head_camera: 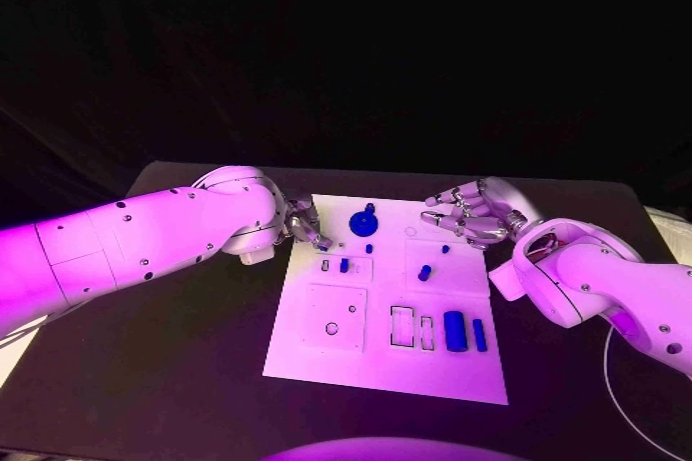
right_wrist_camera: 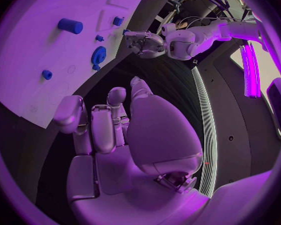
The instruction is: Assemble the parts on the task board
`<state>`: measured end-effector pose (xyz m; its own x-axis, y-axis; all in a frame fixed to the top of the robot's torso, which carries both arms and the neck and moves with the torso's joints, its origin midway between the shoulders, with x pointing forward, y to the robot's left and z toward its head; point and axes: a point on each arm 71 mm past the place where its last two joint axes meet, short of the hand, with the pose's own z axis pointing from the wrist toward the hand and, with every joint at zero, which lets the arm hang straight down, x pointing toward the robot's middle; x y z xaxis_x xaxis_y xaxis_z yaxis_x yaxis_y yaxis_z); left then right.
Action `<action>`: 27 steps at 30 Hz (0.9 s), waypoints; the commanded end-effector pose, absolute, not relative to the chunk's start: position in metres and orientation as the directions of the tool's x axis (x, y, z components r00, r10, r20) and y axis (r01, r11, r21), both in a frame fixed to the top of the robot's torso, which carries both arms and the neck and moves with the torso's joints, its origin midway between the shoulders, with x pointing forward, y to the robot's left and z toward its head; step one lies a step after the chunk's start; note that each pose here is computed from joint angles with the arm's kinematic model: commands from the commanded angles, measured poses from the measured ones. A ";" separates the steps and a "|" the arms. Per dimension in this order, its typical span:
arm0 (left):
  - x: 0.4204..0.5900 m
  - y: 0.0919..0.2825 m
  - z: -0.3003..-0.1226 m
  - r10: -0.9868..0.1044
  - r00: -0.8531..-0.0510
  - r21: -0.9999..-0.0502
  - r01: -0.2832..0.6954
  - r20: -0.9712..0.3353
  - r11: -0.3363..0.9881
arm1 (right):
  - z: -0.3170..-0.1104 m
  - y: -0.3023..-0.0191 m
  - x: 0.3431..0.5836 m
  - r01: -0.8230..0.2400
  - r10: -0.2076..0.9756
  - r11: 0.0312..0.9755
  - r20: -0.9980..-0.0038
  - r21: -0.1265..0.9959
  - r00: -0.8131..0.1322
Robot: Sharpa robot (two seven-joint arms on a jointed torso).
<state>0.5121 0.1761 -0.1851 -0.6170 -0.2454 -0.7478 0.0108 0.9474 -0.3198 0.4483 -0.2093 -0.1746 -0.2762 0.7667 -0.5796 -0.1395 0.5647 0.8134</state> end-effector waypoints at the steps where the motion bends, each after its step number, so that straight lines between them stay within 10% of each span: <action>1: 0.509 0.173 -0.188 -0.249 -0.592 -0.329 0.030 -0.767 0.944 | -0.176 -0.208 0.447 -0.151 0.757 0.569 -0.587 0.808 -0.288; 27: 0.498 0.173 -0.208 -0.150 -0.699 -0.260 0.054 -0.699 0.964 | -0.179 -0.209 0.446 -0.150 0.756 0.569 -0.585 0.809 -0.292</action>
